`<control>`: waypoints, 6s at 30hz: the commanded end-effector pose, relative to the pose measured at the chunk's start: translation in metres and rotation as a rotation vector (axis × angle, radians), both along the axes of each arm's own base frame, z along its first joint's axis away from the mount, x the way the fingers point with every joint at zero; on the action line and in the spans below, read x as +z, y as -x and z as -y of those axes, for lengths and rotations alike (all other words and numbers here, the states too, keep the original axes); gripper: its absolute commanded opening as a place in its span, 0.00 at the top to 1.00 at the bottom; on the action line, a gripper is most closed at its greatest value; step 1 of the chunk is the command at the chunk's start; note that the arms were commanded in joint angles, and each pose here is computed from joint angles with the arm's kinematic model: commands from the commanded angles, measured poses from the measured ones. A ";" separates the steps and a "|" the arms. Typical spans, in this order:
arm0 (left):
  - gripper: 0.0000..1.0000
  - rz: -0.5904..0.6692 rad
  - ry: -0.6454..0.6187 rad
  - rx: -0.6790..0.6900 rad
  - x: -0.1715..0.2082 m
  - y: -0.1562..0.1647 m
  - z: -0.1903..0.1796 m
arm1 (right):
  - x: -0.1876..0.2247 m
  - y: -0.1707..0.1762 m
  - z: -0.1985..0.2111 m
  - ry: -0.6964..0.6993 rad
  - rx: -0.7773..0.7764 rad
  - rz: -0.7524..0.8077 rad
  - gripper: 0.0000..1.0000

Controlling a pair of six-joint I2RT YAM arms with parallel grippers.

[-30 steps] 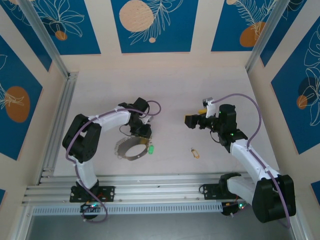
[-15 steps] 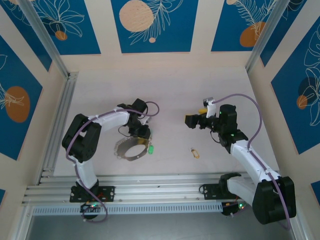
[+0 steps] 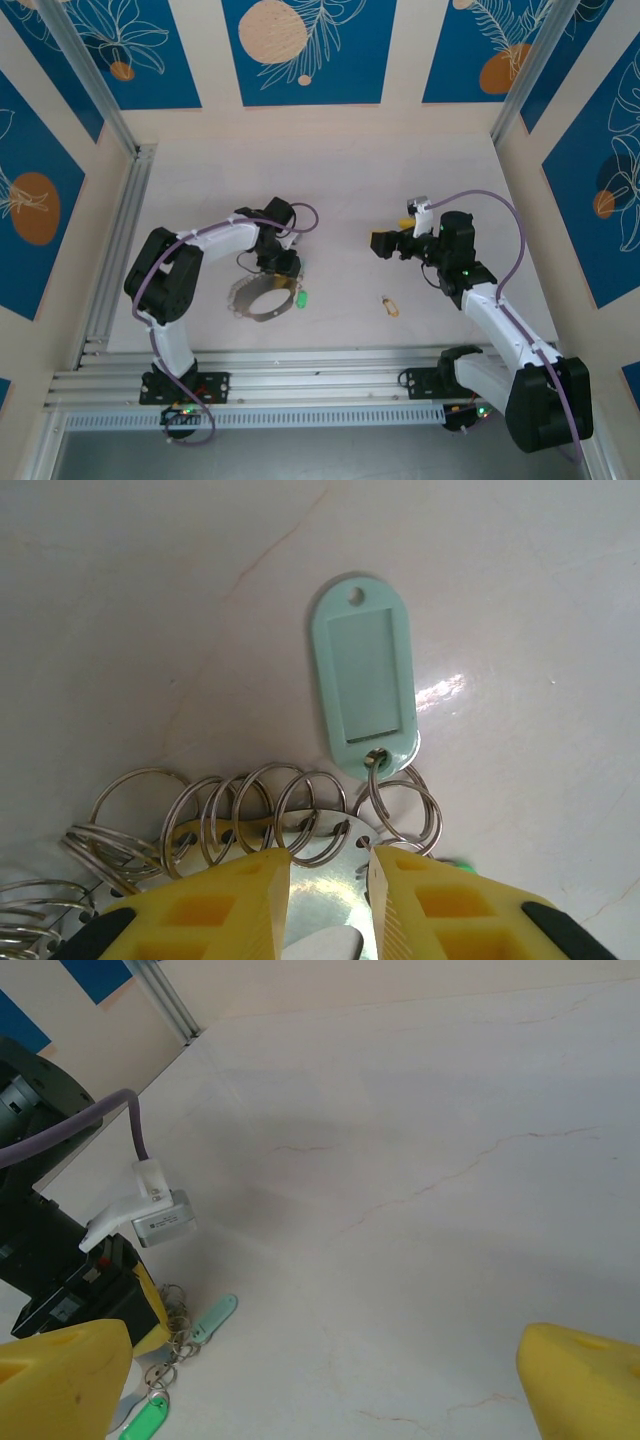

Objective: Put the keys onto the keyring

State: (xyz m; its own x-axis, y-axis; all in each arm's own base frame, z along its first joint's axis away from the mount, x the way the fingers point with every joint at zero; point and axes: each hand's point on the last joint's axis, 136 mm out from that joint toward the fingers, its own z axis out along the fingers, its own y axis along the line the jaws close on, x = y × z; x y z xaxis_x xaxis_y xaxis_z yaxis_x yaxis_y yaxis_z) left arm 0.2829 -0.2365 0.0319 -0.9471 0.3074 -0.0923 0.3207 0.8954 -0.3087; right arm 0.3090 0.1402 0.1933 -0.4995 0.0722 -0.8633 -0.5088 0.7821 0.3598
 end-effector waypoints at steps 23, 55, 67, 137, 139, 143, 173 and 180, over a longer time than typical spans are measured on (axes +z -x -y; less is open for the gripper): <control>0.71 0.053 -0.081 0.049 -0.008 -0.018 -0.011 | 0.007 0.005 -0.001 0.013 0.007 0.046 0.01; 0.79 0.153 -0.194 -0.052 0.005 -0.039 0.005 | 0.002 0.000 0.000 0.011 -0.007 0.037 0.01; 0.74 0.144 -0.178 -0.077 0.010 -0.046 0.006 | -0.001 0.002 0.003 0.019 -0.021 0.029 0.01; 1.00 0.559 0.508 -0.360 0.208 0.018 0.048 | 0.054 0.059 -0.034 -0.123 0.286 0.156 0.05; 1.00 0.600 0.593 -0.410 0.231 0.034 0.046 | 0.068 0.080 -0.048 -0.156 0.391 0.194 0.05; 1.00 0.643 0.745 -0.503 0.269 0.066 0.043 | 0.089 0.116 -0.075 -0.147 0.552 0.271 0.03; 1.00 0.686 1.127 -0.741 0.357 0.144 0.036 | 0.192 0.188 -0.132 -0.254 0.957 0.403 0.65; 1.00 0.679 1.122 -0.766 0.355 0.145 0.037 | 0.193 0.193 -0.146 -0.230 1.007 0.401 0.70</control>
